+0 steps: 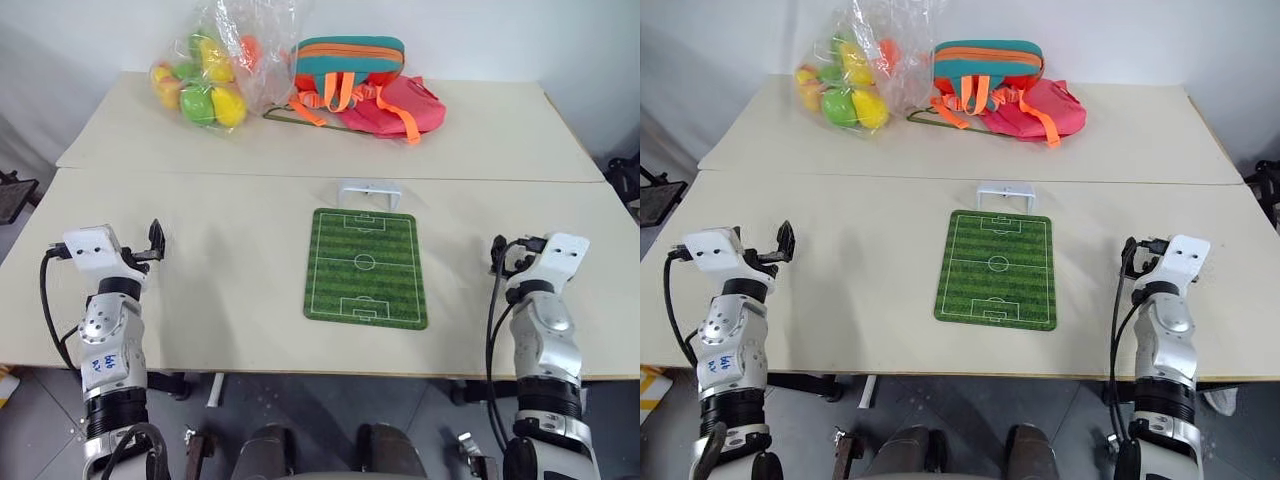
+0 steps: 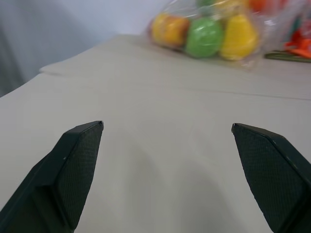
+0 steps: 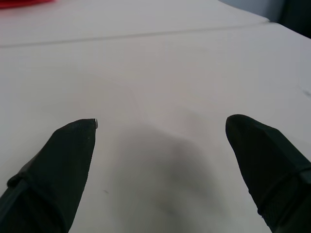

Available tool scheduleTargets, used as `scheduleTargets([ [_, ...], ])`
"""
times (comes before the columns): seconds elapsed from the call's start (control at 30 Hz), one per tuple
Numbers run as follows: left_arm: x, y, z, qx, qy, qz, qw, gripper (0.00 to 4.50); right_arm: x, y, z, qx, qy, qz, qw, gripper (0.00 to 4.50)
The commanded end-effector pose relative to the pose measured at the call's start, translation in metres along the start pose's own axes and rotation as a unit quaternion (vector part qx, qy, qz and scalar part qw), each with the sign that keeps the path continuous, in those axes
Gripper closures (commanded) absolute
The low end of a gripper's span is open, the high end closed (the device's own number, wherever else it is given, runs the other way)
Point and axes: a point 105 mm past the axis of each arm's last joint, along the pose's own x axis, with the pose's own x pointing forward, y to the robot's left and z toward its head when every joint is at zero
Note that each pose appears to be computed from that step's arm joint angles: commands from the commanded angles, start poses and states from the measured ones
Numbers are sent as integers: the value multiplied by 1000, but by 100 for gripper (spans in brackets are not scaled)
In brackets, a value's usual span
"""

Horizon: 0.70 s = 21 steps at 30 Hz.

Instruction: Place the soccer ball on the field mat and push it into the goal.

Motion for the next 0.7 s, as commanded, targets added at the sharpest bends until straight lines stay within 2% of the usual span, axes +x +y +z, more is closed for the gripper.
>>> scheduleTargets([
  [0.03,1,-10,0,-21,-2,14,1000,0,4,-14,12,4,-32,-57,998,3],
  [0.2,2,-24,0,-31,-13,9,999,0,2,-28,4,25,-22,-124,992,3],
  [0.4,-1,-47,-4,-29,-29,-17,999,0,-13,-28,-22,-14,4,-179,984,3],
  [0.53,-7,-40,-10,16,-27,11,999,0,-16,-16,-27,-24,6,-173,985,3],
  [0.7,-11,-38,-19,70,-13,33,997,0,-13,-24,-26,-35,8,-185,982,3],
])
